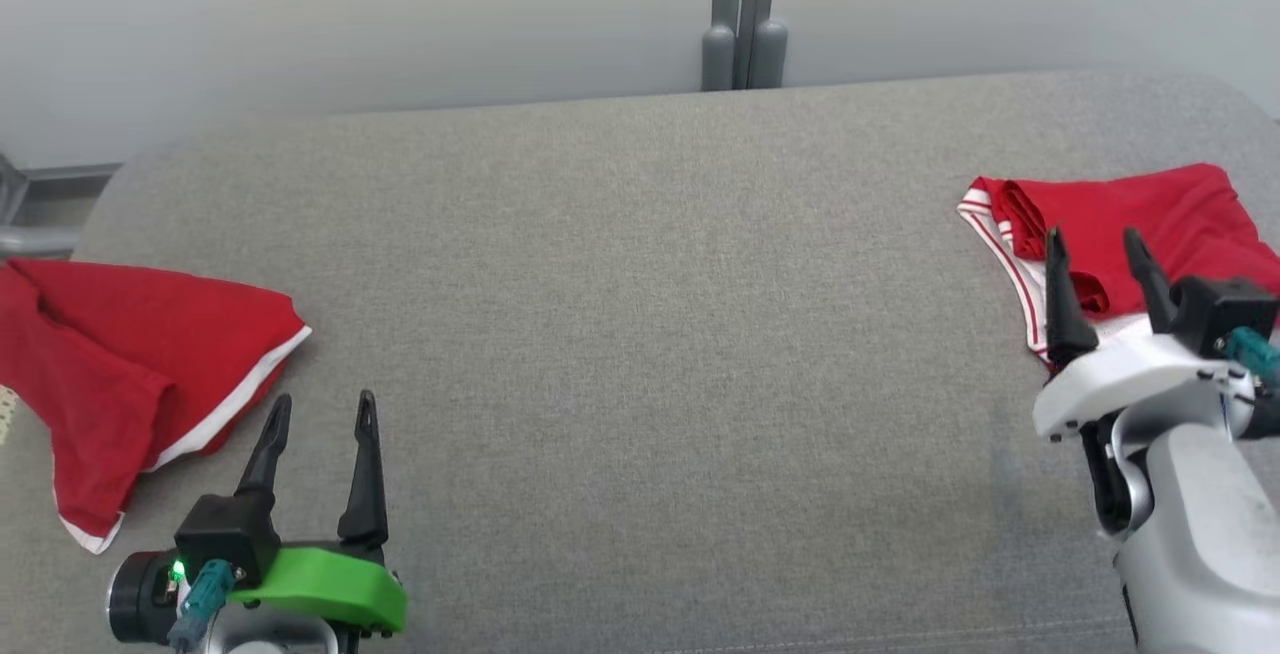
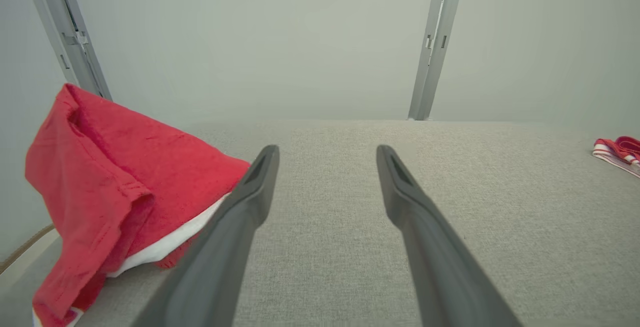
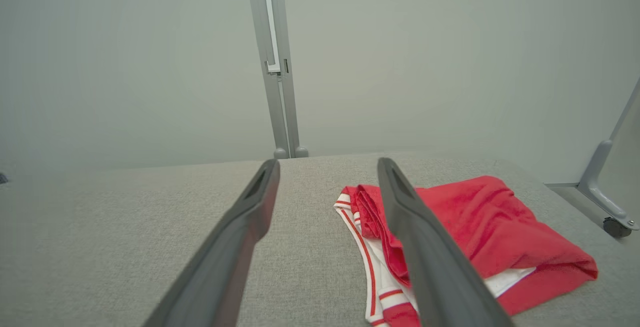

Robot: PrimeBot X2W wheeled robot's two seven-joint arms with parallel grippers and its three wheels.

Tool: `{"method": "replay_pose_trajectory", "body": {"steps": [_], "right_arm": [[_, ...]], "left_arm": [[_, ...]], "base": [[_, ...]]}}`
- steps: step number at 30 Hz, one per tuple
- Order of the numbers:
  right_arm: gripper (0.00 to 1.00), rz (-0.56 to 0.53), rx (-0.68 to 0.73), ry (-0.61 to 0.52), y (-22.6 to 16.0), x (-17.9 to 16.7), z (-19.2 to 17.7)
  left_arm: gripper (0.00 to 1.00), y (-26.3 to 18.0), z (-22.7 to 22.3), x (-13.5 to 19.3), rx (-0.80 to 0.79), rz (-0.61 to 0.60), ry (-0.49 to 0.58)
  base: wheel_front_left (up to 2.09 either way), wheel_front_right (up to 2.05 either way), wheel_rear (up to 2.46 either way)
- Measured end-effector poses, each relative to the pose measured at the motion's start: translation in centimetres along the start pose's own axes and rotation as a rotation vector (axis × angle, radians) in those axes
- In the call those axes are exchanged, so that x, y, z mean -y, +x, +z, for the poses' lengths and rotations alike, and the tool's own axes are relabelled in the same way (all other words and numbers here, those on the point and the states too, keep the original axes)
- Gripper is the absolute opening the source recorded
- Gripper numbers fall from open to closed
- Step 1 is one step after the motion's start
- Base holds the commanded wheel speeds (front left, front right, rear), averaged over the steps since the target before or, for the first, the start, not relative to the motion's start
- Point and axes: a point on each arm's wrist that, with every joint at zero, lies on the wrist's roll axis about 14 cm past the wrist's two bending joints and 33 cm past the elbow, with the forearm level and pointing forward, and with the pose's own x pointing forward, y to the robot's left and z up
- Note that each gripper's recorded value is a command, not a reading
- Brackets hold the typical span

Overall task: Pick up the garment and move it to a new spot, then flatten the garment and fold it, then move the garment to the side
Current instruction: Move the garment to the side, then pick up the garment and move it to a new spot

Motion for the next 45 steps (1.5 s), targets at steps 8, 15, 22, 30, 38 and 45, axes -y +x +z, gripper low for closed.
{"method": "replay_pose_trajectory", "body": {"steps": [8, 15, 22, 30, 38, 45], "right_arm": [[1.0, 0.074, 0.0, 0.071, -3.2, -4.1, 0.0], [1.0, 0.148, -0.033, 0.097, -4.9, -7.4, -0.8], [1.0, 0.176, -0.067, 0.092, -6.3, -8.4, -2.1], [1.0, 0.212, -0.128, 0.104, -8.4, -9.5, -4.2], [1.0, 0.19, -0.151, 0.113, -9.3, -8.8, -5.2], [1.0, 0.175, -0.147, 0.124, -9.4, -8.4, -5.1]], "left_arm": [[1.0, -3.4, 0.7, -1.6, 0.012, 0.009, 0.061], [1.0, -5.4, 0.8, -2.7, 0.015, 0.034, 0.068], [1.0, -6.4, 0.8, -3.2, 0.019, 0.043, 0.066], [1.0, -6.9, 1.4, -3.4, 0.045, 0.04, 0.051], [1.0, -6.6, 0.7, -2.7, 0.024, 0.02, 0.054], [1.0, -6.4, 0.5, -2.6, 0.021, 0.019, 0.047]], "base": [[0.0, 0.0, 0.0], [0.0, 0.0, 0.0], [0.0, 0.0, 0.0], [0.0, 0.0, 0.0], [0.0, 0.0, 0.0], [0.0, 0.0, 0.0]]}}
